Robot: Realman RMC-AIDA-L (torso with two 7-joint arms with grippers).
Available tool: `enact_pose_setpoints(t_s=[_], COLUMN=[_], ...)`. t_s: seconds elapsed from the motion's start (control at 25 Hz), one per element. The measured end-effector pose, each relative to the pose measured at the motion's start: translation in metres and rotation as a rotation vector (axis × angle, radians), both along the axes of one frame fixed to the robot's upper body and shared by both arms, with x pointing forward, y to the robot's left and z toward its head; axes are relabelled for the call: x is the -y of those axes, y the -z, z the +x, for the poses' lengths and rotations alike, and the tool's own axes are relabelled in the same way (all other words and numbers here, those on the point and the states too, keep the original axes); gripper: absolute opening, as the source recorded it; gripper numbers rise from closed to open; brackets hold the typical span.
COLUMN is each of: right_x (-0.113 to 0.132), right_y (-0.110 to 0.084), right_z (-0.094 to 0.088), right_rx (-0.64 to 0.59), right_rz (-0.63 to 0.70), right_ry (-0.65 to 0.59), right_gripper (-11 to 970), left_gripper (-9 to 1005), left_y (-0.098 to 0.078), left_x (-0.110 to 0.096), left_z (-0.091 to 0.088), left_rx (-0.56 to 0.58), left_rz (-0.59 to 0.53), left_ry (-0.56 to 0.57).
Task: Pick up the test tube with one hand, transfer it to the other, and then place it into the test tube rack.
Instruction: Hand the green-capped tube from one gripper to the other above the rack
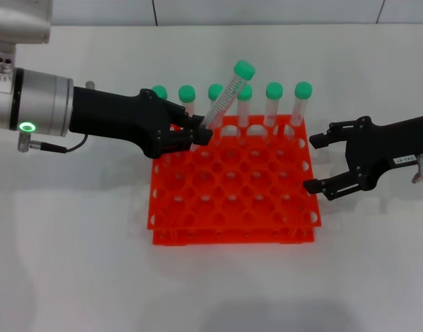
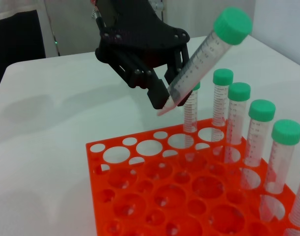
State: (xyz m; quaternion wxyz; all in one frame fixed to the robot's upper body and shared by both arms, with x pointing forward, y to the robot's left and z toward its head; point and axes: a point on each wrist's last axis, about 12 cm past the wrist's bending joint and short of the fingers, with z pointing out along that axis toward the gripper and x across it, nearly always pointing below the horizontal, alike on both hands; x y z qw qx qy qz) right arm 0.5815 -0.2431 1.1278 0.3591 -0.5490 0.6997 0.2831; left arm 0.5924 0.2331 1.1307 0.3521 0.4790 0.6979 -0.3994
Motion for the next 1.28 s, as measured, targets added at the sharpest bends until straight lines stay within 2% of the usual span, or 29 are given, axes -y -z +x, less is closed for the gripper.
enact_pose_setpoints(t_s=[0.36, 0.64, 0.88, 1.28], right_x=[0.002, -0.003, -0.01, -0.004], right_y=[-0.005, -0.016, -0.031, -0.067], right_z=[0.002, 0.008, 0.013, 0.023], right_rx=[0.001, -0.05, -0.094, -0.169], right_rz=[0.042, 0.076, 0.097, 0.235], right_ry=[0.021, 0.049, 0.044, 0.072], right_gripper=[858, 857, 857, 856], left_gripper=[211, 213, 214, 216], left_y=[-0.002, -0.004, -0.006, -0.008], left_x=[0.001, 0.0, 0.0, 0.0], left_z=[0.001, 0.003, 0.004, 0.005], left_rx=[0.007, 0.014, 0.024, 0.04], left_rz=[0.004, 0.008, 0.01, 0.011], left_ry=[0.005, 0.005, 0.008, 0.009])
